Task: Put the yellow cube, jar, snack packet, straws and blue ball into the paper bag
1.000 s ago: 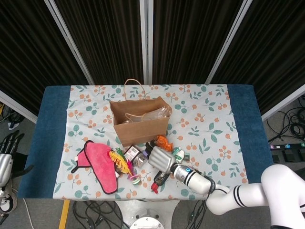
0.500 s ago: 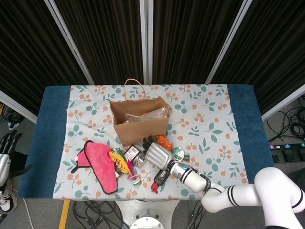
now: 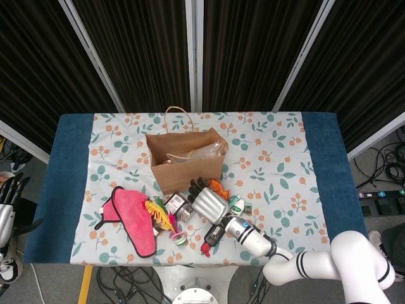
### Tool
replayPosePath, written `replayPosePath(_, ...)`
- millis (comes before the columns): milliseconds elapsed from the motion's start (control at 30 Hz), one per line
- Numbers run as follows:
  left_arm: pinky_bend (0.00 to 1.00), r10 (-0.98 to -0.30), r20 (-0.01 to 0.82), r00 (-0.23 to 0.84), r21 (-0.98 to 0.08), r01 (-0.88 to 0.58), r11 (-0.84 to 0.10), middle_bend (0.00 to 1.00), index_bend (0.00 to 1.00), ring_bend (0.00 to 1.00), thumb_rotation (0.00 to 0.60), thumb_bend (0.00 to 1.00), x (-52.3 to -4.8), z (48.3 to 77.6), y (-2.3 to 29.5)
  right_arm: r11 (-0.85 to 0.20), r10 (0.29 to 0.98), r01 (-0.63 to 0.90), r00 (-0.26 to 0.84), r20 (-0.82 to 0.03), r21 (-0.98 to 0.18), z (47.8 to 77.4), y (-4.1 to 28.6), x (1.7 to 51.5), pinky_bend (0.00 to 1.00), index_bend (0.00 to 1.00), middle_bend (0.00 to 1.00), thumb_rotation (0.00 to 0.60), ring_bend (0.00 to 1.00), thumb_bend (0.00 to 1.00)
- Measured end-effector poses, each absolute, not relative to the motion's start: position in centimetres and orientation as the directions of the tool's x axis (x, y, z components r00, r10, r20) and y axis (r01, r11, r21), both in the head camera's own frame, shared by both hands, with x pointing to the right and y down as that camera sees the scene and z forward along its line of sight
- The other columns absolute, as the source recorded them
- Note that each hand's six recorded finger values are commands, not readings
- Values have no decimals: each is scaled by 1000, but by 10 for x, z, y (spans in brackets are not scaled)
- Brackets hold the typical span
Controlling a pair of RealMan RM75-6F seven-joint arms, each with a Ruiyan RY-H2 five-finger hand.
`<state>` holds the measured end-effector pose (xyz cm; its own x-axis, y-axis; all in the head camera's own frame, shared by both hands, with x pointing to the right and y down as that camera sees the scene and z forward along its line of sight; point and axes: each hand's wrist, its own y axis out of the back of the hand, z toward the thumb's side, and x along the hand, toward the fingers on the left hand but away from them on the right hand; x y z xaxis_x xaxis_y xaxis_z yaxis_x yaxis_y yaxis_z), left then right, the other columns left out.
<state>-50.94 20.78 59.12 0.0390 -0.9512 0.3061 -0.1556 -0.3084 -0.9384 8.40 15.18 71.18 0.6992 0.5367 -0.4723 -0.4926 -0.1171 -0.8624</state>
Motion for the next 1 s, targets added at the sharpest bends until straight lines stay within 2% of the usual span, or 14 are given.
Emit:
replayPosePath(467, 200, -951, 306, 37, -938, -159, -308, 137, 80, 62, 600, 100, -511, 592, 209, -195, 530, -500, 671, -519, -844, 731, 156, 83, 235, 310, 241, 600, 146, 0)
replayPosePath(767, 200, -951, 307, 37, -938, -160, -309, 137, 80, 62, 600, 99, -511, 592, 209, -192, 532, -466, 690, -491, -864, 729, 158, 79, 366, 579, 352, 600, 251, 1)
replayPosePath(867, 200, -951, 307, 36, -938, -160, -309, 137, 80, 62, 600, 99, -511, 592, 210, -191, 536, -453, 695, -480, -871, 730, 159, 78, 403, 640, 397, 600, 274, 43)
replayPosePath(1000, 200, -950, 309, 38, -937, -162, -311, 137, 80, 63, 600, 100, -511, 592, 209, -185, 539, -427, 709, -454, -885, 726, 159, 77, 427, 673, 420, 600, 291, 76)
